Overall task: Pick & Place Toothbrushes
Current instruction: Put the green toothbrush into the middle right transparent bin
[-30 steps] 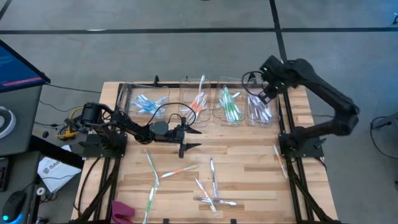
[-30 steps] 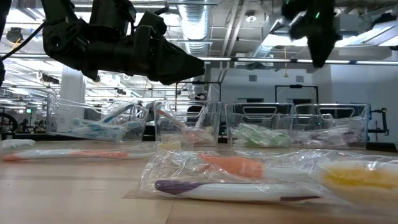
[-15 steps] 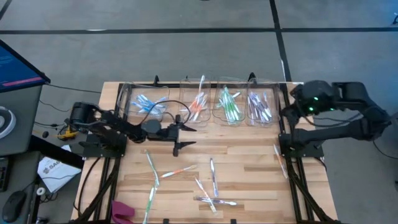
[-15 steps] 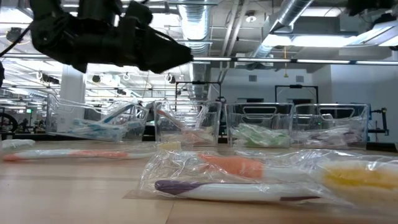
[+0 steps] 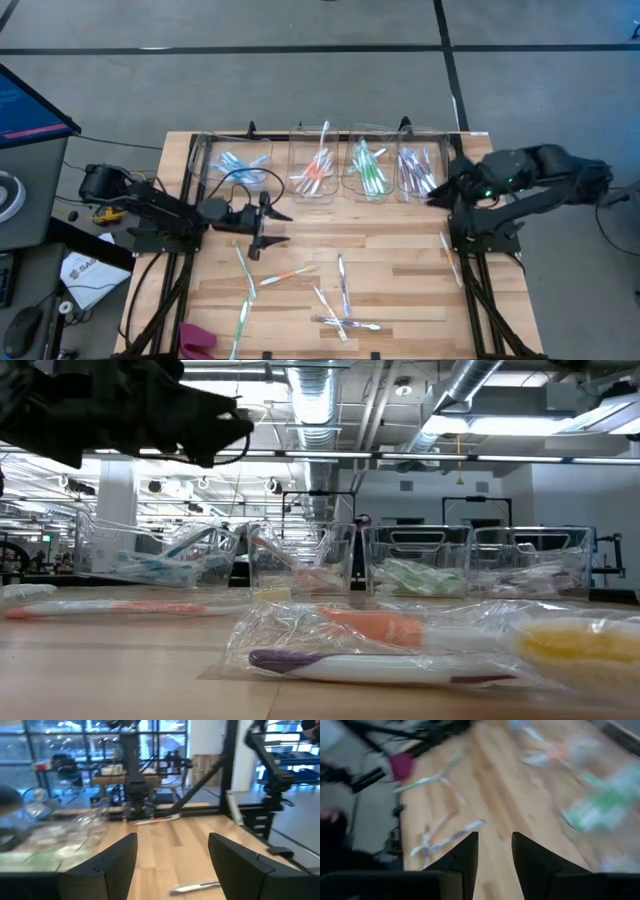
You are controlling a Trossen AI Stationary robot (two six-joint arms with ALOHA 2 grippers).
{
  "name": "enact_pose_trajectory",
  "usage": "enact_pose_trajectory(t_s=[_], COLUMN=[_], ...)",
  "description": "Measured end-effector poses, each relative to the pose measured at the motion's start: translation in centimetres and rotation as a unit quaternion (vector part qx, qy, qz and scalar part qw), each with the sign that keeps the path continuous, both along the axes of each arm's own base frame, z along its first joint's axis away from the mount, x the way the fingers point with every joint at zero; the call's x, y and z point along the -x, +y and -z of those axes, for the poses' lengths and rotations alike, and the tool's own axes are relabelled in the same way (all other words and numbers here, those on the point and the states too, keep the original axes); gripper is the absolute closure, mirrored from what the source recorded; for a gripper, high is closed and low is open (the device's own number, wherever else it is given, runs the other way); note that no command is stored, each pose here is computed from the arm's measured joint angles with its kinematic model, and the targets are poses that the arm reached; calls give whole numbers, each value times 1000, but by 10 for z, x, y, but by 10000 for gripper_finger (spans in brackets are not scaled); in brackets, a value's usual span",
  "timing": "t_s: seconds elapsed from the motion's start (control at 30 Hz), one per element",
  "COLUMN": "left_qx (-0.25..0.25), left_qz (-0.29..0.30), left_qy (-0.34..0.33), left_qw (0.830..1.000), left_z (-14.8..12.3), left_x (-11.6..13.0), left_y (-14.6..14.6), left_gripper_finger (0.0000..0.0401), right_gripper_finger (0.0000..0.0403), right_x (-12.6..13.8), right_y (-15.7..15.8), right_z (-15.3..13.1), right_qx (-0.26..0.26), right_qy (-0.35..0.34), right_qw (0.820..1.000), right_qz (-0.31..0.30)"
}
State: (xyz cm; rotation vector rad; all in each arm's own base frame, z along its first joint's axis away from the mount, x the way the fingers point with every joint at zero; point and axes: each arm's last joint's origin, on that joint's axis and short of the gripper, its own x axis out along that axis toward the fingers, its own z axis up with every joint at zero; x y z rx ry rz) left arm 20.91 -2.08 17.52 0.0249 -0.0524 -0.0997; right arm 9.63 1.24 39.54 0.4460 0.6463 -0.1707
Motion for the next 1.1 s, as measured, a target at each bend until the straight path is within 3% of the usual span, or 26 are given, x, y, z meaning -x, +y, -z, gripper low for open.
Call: enact_pose_trajectory(t_s=[0.13,0.33,0.5,0.6,0.7,0.93,1.03,1.1], left_qx=[-20,-21,-23,-23,-23,0,44,31], left_qz=[19,31,34,42,49,34,54,86], left_qy=[-5,-5,7,9,6,27,34,38], left_qw=[1000,999,999,999,999,999,997,995], left_z=[-1,-1,5,6,6,9,9,10], left_x=[1,2,5,6,6,6,6,7], left_y=[-8,-14,-13,-13,-14,-13,-14,-16], left_gripper_finger=[164,164,164,164,164,164,164,167], right_gripper_finger=[290,290,290,286,278,283,287,289], right_x=[-24,-75,-119,-143,-159,-185,-193,-199], right_y=[17,60,93,106,111,125,130,134], right_z=[5,18,33,52,64,104,120,128], right_qx=[37,134,255,320,343,269,250,228], right_qy=[-96,-163,-180,-129,-78,1,27,28], right_qw=[989,948,912,904,912,949,956,964], right_qz=[-105,-238,-267,-254,-213,-164,-150,-133])
